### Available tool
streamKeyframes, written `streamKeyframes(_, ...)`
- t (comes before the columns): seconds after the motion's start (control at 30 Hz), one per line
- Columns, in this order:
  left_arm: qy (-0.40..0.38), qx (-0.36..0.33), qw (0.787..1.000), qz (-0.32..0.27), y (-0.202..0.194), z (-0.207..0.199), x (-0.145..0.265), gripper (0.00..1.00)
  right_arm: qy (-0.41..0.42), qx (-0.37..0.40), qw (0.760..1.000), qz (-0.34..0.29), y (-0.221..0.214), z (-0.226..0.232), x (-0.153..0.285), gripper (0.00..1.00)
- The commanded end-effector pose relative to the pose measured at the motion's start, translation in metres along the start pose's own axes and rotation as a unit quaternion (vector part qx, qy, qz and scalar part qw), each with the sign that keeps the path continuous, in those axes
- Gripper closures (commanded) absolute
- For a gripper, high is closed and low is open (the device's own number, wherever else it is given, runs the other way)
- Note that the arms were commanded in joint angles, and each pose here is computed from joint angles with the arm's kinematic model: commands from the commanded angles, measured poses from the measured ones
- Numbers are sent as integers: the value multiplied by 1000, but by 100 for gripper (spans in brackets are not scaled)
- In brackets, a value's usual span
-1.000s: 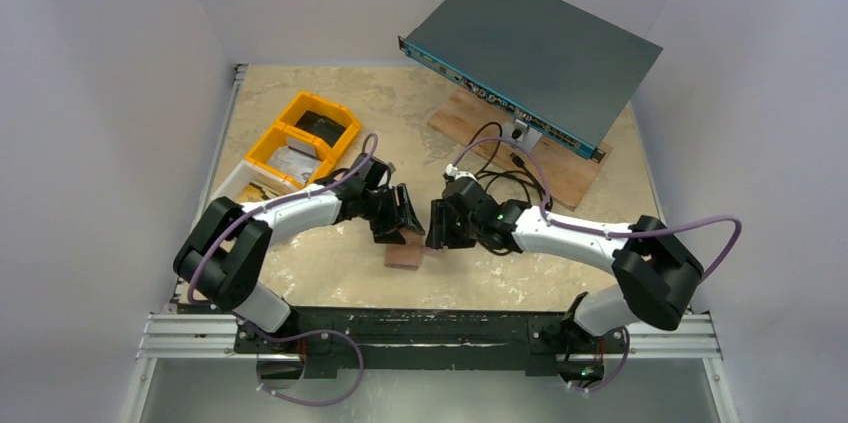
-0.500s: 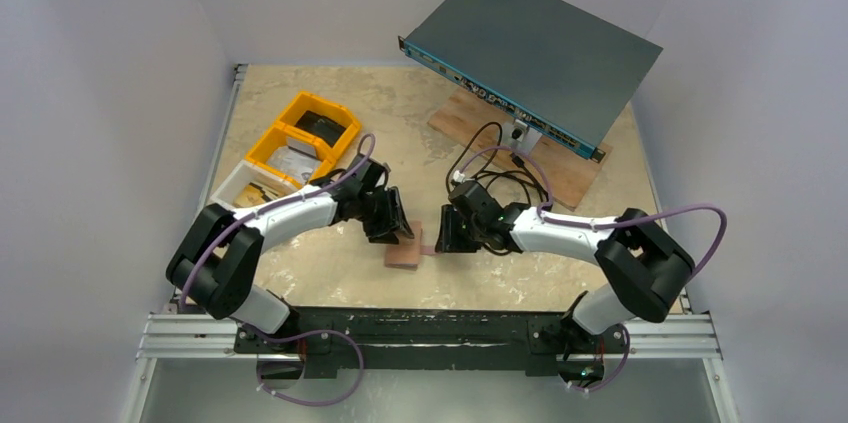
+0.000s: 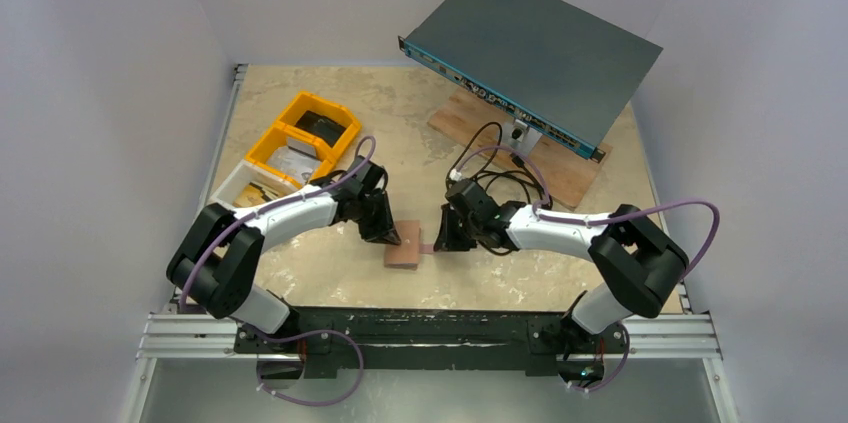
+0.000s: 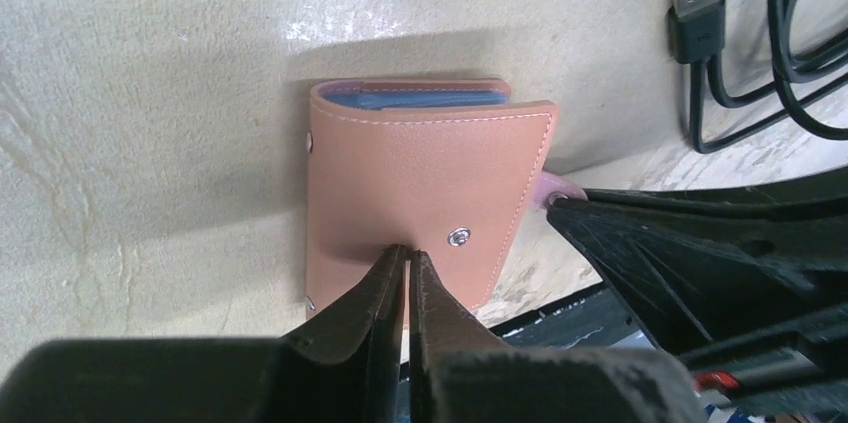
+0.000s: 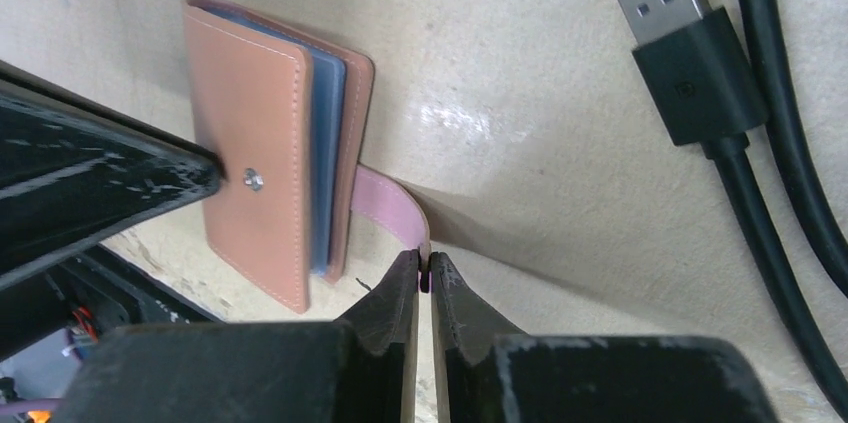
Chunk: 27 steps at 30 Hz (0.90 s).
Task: Take the credit cards out of the card holder
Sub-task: Close the card holder at the center of the board.
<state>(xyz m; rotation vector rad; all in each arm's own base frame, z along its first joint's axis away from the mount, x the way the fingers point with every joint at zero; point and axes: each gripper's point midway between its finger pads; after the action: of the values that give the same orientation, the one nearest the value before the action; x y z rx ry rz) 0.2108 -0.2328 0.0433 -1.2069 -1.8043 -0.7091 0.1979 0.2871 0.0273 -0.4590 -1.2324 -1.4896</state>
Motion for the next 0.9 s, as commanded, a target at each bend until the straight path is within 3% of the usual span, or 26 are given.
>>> streamKeyframes(0.0, 20, -7, 1000, -2, 1, 6, -7, 97, 32, 2, 999, -40, 32, 24, 8, 97)
streamKeyframes(0.5, 53, -3, 999, 3, -3, 15, -18, 100, 93, 25, 995, -29, 45, 73, -12, 99)
streamKeyframes(0.87, 48, -10, 999, 2, -3, 14, -16, 100, 95, 8, 995, -10, 36, 72, -31, 84)
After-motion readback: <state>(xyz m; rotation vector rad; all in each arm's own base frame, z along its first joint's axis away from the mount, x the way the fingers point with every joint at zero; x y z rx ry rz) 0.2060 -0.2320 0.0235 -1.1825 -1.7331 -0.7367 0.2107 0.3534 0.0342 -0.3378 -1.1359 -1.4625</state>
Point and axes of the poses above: each gripper's point midway between its finger pads, its own x axis back along the fingers, its own z axis along the line the jaws close on, y = z × x, and after that the axes turned 12 degrees about x, right-handed
